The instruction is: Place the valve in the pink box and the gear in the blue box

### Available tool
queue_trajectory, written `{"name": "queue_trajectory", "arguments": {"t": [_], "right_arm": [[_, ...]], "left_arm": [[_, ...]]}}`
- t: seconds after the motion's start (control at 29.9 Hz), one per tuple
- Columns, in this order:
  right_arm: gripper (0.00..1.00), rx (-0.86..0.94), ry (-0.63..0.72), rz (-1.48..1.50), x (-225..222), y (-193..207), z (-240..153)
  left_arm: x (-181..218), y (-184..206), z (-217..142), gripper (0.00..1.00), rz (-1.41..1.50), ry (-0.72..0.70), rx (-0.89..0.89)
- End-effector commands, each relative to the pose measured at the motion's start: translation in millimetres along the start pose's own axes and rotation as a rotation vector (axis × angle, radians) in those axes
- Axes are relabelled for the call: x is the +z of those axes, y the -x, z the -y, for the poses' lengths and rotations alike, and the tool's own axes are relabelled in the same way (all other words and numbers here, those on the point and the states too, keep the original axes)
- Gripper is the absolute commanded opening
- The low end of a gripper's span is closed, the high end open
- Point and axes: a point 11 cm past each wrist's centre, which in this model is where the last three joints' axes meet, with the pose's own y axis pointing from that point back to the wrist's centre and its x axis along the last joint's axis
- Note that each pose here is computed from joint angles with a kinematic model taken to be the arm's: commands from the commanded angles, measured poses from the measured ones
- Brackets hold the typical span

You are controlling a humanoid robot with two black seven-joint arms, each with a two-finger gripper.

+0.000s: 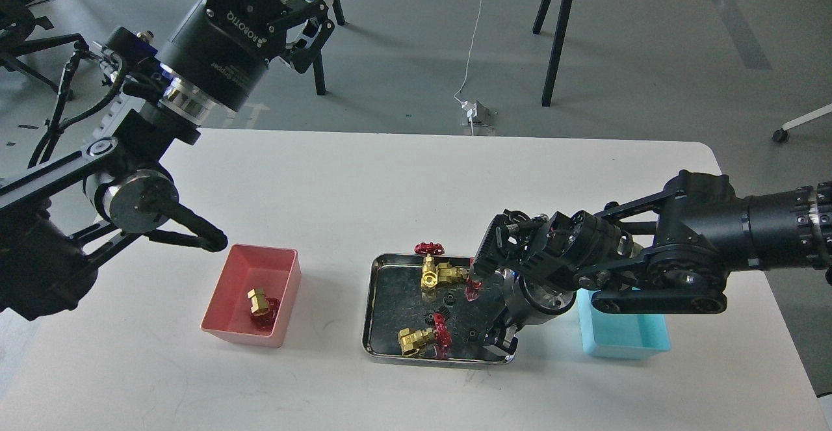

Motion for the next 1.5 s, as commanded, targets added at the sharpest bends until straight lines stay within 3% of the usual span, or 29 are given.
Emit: {"name": "queue_trajectory", "arguments": {"t": [0.0, 0.17, 0.27, 0.63, 1.47], "right_arm": [[0.64, -0.004, -0.007, -0.002, -5.3, -4.6, 11.9], [0.64, -0.008, -0.01, 0.009, -7.8, -8.0, 22.2], [0.56, -0.008, -0.011, 0.003, -10.9, -12.0, 28.1], [0.49, -0.017, 0.001, 0.03, -6.2, -7.5, 37.0], [0.46, 0.039, -0.024, 0.023, -14.4, -15.1, 41.6]], "left_arm": [[-1.7, 1.7, 0.5, 0.82, -0.006, 0.0, -0.003], [-6.7, 4.7, 0.3, 0.83, -0.023, -0.002, -0.004], [-7.2, 4.5, 0.0, 0.83, -0.024, -0.003, -0.003], [-11.2, 3.9, -2.9, 0.83, -0.032, -0.01, 0.004], [-20.5, 10.2, -1.9, 0.84, -0.063, -0.012, -0.001]]}}
